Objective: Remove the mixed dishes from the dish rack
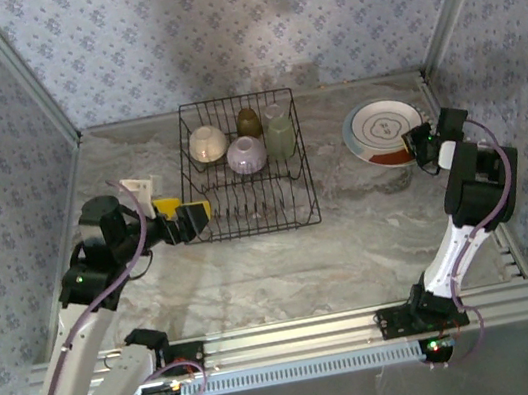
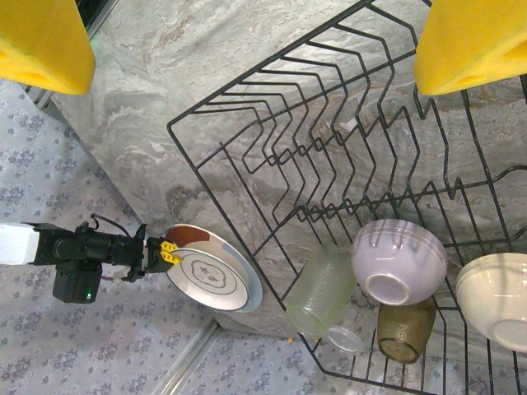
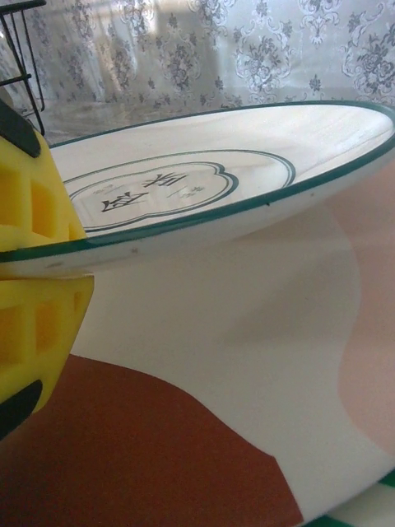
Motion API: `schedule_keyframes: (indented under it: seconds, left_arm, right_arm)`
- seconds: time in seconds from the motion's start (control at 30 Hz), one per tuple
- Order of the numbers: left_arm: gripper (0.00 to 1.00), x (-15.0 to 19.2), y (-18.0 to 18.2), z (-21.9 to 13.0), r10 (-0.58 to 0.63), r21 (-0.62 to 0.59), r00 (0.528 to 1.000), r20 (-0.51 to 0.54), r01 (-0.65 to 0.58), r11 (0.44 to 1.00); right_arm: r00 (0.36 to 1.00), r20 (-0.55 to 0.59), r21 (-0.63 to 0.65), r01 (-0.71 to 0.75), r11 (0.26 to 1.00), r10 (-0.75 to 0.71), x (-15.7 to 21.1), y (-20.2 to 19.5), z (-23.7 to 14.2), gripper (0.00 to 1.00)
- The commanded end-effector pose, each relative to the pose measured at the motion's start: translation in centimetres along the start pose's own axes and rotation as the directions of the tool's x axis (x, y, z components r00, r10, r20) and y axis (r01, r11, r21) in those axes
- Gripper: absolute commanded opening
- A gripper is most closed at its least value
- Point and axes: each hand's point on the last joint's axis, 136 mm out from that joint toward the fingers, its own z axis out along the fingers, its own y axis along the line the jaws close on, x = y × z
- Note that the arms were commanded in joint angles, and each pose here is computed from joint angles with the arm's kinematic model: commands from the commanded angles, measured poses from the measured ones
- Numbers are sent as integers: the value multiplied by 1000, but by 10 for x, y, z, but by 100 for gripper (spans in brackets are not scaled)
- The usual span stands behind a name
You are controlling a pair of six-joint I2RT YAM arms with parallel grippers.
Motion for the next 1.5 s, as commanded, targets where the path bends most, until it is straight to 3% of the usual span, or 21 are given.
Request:
schedule_keyframes:
  seconds: [0.0,0.23,0.5,0.8,1.3,1.47]
  left_arm:
    - [99,2,-2,0,11,19,1000,-7,-11,1000]
    - [99,3,-3,-1,9,22,1000,-8,-9,1000]
    - [99,3,-2,0,8,22,1000,-10,-8,1000]
    - [99,3,-5,-1,8,38,1000,-11,-7,999]
    - [99,3,-7,-2,7,46,1000,-8,-7,999]
    - [99,3,-7,-1,5,45,1000,-11,-4,999]
  right_arm:
    - [1000,0,-3,12,1000,-12,-6,2,2,10]
    - [1000,4,8,14,1000,-14,-5,-1,0,27]
    - [1000,12,-6,9,1000,-9,-5,4,-6,33]
    - [999,43,20,13,1000,-14,-5,6,-23,57]
    - [994,98,42,46,998,-50,-4,15,-57,75]
    - [966,137,94,206,974,-218,5,42,-76,81]
